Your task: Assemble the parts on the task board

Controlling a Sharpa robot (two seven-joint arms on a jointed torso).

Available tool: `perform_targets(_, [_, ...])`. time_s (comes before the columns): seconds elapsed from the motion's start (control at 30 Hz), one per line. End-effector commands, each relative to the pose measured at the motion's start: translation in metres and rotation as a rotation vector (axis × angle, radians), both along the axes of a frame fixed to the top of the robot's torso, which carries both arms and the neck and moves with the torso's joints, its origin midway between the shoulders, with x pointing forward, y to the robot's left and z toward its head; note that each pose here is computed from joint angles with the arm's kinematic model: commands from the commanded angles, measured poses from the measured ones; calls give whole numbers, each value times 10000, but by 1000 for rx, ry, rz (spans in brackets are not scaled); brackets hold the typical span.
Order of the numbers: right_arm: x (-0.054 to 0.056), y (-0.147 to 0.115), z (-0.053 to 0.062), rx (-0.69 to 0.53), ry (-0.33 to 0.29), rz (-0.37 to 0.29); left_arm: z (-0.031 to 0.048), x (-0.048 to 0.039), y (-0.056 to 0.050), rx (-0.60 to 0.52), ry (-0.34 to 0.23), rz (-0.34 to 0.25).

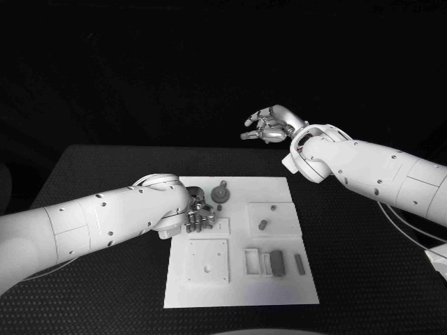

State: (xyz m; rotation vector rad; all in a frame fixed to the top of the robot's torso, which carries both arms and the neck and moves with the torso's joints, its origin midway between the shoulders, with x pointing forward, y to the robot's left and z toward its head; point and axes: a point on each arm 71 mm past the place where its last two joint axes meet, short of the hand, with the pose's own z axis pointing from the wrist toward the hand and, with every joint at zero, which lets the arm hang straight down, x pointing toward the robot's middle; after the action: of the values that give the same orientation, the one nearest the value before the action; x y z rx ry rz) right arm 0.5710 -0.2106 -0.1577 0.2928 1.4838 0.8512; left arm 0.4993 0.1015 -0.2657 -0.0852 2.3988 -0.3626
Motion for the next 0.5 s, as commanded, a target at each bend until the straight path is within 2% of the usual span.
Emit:
perform_targets(0.03, [-2, 14, -2, -1, 5, 13, -163, -140, -106, -6, 86, -62])
perform_targets(0.5, [-1, 28, -4, -1, 6, 16, -156, -131, -172, -16, 76, -67])
